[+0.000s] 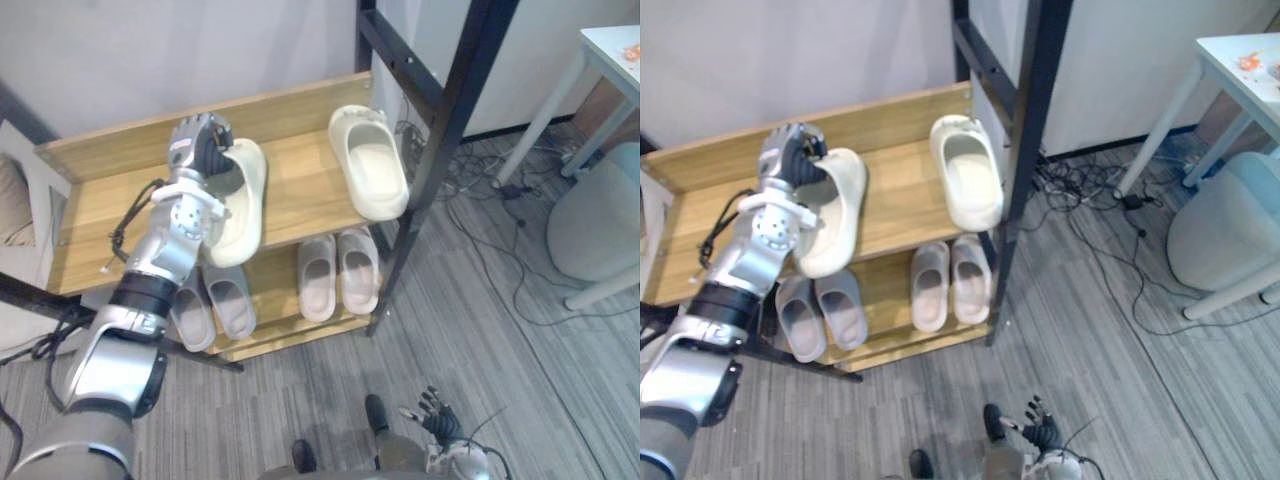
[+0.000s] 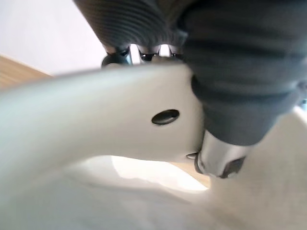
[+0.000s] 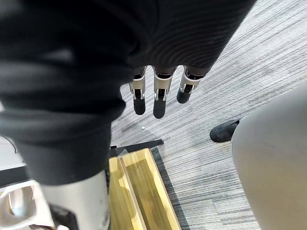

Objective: Organize the slippers on the shoe rack

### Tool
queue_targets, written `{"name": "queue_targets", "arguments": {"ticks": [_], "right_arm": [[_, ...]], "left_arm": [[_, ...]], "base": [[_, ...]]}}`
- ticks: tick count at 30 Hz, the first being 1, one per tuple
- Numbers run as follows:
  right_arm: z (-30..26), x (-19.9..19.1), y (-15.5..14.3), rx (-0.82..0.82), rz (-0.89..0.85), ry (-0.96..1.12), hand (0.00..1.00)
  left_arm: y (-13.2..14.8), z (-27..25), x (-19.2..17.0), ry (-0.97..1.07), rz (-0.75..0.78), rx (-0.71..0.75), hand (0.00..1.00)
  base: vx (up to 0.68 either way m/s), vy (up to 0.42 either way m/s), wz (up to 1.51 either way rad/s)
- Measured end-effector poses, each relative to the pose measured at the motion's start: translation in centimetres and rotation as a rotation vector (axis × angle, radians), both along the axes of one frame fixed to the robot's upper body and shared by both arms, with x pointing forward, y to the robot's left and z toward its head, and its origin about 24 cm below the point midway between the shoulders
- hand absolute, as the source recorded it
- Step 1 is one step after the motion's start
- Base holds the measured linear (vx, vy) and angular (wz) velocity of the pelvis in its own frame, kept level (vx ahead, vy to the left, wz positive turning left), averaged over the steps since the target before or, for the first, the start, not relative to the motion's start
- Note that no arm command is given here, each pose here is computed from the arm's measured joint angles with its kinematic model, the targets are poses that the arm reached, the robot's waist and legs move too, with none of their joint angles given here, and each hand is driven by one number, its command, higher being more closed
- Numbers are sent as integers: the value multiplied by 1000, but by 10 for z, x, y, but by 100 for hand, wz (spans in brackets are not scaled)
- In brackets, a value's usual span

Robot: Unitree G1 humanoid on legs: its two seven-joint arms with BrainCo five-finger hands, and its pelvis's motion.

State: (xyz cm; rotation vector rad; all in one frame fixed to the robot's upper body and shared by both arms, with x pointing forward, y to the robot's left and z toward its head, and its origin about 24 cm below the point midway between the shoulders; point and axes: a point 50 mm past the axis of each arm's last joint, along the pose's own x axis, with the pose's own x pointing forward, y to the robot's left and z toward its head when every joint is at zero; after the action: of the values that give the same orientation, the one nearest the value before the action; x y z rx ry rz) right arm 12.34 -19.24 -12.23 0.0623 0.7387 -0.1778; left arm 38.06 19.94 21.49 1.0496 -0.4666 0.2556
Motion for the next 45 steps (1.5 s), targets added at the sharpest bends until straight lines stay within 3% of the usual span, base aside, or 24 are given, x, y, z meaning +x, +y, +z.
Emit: {"name": "queue_targets", "arguments": {"ticks": [8,9,23,32,45], "right_arm": [[0,1,4,12,-18,-7,0],[1,2,4,15,-29,-11,0],[0,0,2,30,-72,-12,0],[0,0,3,31,-71,-4,0],[-4,4,3,34,-62,25,0]], "left_arm": [[-9,7,4,-31,9,-88,100],[-6,9,4,-40,23,-104,0],[-10,18,8,-82,38,-210,0],[-31,3,13,-18,-16,-333,0],[-37,-11,16,47,-46,-457,0]], "base": [[-16,11,-14],[-24,1,-19],[12,-1,-5],[11,-16,12],[1,-20,16]]}}
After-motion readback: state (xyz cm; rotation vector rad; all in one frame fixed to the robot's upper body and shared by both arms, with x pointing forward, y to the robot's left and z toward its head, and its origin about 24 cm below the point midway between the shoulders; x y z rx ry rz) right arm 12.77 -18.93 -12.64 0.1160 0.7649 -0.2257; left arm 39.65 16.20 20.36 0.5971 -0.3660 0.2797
